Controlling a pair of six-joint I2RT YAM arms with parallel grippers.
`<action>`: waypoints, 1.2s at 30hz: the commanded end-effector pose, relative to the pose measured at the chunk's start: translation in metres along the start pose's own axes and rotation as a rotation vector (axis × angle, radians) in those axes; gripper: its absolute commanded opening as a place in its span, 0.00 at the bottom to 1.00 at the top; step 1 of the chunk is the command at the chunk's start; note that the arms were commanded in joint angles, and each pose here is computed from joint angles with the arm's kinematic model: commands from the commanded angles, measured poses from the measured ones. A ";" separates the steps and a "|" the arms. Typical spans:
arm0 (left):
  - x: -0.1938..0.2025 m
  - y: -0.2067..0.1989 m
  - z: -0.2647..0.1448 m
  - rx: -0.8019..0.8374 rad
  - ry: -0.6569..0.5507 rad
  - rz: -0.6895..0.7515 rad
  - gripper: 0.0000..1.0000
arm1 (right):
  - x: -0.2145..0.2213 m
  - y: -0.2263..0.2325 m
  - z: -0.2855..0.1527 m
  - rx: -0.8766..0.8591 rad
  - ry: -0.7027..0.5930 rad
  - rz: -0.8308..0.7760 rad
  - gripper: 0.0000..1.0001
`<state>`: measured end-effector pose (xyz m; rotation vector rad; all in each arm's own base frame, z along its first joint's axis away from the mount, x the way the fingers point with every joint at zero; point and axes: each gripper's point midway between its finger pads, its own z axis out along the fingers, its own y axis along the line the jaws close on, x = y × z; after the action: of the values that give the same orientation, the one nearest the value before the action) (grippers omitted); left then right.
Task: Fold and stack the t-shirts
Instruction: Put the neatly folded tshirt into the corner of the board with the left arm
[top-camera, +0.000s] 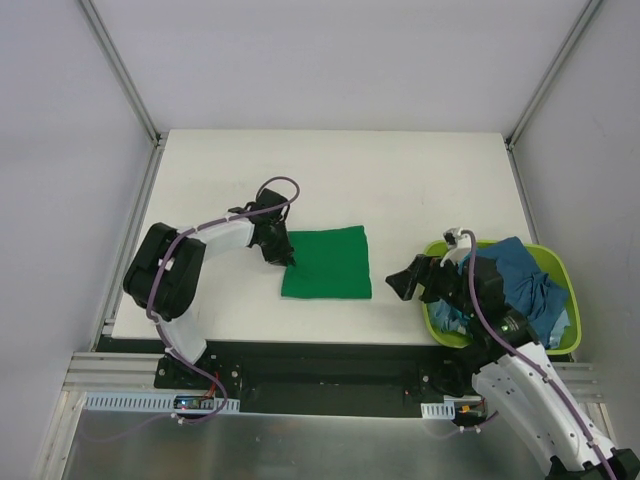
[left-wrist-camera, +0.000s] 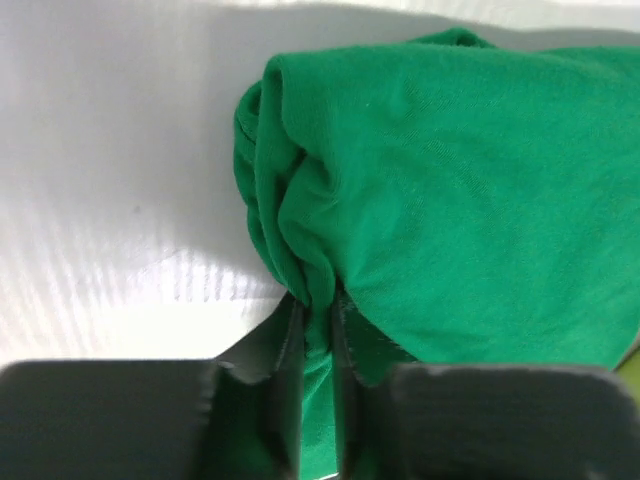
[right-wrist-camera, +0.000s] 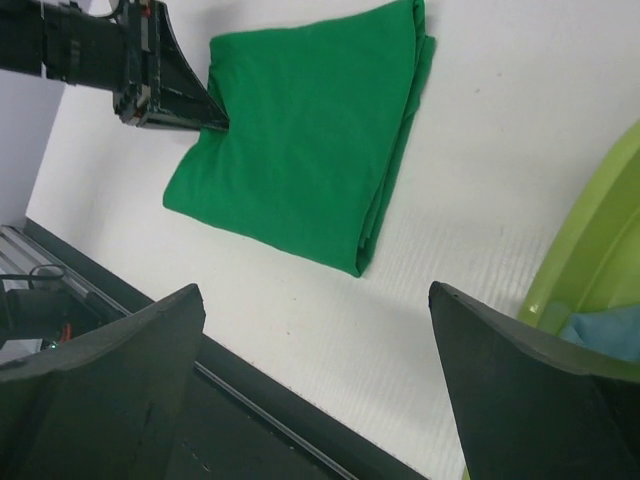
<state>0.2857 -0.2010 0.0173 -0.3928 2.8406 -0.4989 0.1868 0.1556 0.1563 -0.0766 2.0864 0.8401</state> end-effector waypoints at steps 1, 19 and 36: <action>0.000 0.014 0.023 -0.115 0.007 0.022 0.00 | -0.013 -0.004 -0.012 0.042 -0.045 -0.056 0.96; -0.234 0.100 -0.039 -0.580 -0.324 0.122 0.00 | -0.013 -0.034 -0.005 0.180 -0.041 -0.121 0.96; -0.389 0.193 -0.097 -0.582 -0.501 0.118 0.00 | -0.015 -0.051 0.015 0.270 0.060 -0.181 0.96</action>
<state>0.5697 0.1039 0.0936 -0.4869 2.4469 0.3531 0.2080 0.1186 0.1096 -0.1334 2.2602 0.4547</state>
